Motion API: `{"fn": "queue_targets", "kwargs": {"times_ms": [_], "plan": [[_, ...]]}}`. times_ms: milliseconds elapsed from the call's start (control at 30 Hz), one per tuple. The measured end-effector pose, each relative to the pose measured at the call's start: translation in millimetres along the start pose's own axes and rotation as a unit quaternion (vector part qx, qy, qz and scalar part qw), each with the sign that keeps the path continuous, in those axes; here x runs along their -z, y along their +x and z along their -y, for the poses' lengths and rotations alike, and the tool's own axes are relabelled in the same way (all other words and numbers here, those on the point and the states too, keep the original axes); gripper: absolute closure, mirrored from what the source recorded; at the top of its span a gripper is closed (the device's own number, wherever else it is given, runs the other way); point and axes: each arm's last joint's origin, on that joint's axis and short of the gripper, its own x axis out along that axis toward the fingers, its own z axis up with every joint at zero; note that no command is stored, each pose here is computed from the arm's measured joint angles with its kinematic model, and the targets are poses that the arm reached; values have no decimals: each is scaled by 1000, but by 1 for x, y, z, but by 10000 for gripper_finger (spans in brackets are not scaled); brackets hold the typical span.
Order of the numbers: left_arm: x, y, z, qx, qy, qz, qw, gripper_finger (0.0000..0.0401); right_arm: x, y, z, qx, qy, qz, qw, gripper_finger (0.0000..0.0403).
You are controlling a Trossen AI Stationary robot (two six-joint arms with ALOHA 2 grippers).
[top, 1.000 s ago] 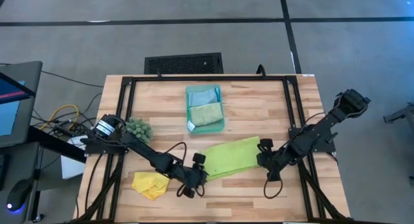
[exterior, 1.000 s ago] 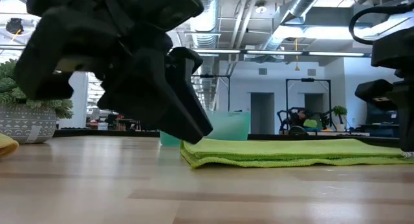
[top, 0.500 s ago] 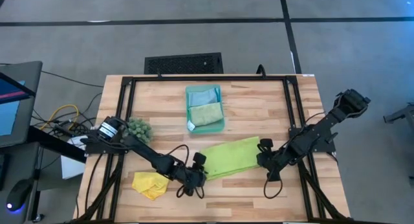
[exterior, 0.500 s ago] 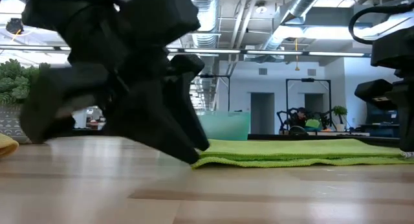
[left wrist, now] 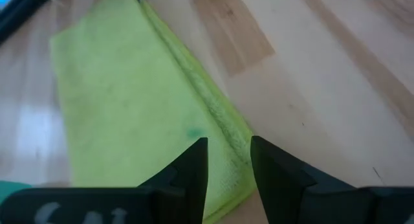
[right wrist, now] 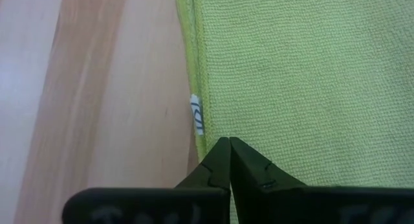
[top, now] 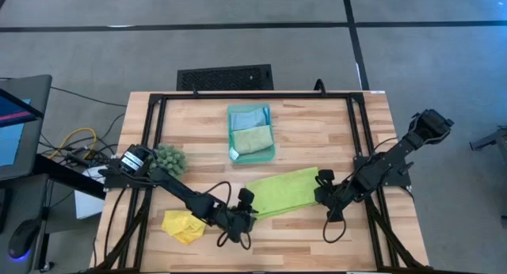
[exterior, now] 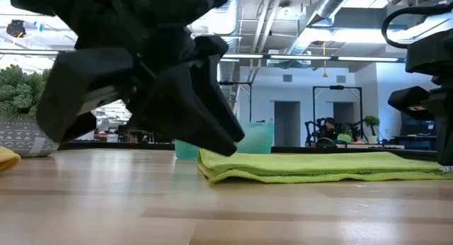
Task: Fold microfiber towels
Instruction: Fold the light green microfiber cloth
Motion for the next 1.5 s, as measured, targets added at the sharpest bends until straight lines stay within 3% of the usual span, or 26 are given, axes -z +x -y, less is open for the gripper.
{"fn": "queue_targets", "kwargs": {"times_ms": [133, 333, 733, 867, 1133, 1300, 1500], "plan": [[-3, -1, -1, -5, 3, -10, 1000, 292, 0, 0, 0, 0, 0, 0, 1000, 374], [3, -2, 3, 44, 39, -28, 998, 288, 0, 0, 0, 0, 1, 2, 1000, 377], [13, 15, 11, -32, 89, -51, 994, 285, -1, 0, 1, 11, 1, 6, 1000, 374], [11, 9, 14, -71, 90, -53, 992, 285, 0, 0, 1, 11, 0, 5, 1000, 376], [-3, 4, 9, -87, 45, -72, 993, 290, -1, 0, 0, 9, 1, 9, 1000, 375], [0, 2, 14, -12, 171, -95, 981, 287, -1, 0, 0, 10, 1, 8, 1000, 378], [6, 5, 13, -27, 214, -119, 969, 264, -1, 0, 0, 10, 1, 8, 1000, 374]]}}
